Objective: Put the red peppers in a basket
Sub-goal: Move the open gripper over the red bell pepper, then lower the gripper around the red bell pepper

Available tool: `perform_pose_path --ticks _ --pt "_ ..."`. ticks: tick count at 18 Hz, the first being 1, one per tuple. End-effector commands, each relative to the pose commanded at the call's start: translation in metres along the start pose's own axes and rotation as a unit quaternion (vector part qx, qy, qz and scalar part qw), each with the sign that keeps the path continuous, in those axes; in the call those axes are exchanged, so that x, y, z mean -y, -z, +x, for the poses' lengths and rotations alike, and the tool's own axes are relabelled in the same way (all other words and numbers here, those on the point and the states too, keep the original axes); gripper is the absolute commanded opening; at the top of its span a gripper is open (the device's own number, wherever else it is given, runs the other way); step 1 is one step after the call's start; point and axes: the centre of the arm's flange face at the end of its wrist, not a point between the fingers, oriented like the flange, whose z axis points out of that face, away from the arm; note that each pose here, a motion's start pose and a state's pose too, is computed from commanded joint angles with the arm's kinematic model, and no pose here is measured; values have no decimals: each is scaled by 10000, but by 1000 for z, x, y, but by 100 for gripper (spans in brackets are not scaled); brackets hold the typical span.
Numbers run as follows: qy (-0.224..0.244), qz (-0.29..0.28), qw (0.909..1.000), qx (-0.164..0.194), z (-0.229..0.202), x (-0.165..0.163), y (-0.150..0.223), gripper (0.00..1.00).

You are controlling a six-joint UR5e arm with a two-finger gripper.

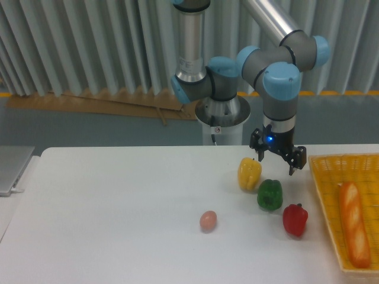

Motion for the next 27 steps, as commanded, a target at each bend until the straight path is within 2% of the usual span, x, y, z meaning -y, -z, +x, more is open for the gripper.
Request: perform_pose_path --ticks 2,5,16,21,27 --pt "83 -15 9999 -56 -4 6 -12 100" --pt "622 141 9980 -2 -18 22 -13 100" --pt "632 345 9969 320 -54 47 -21 100" --pt "507 108 9968 604 -81 45 -37 100" --pt "535 26 9969 571 -102 44 -55 100"
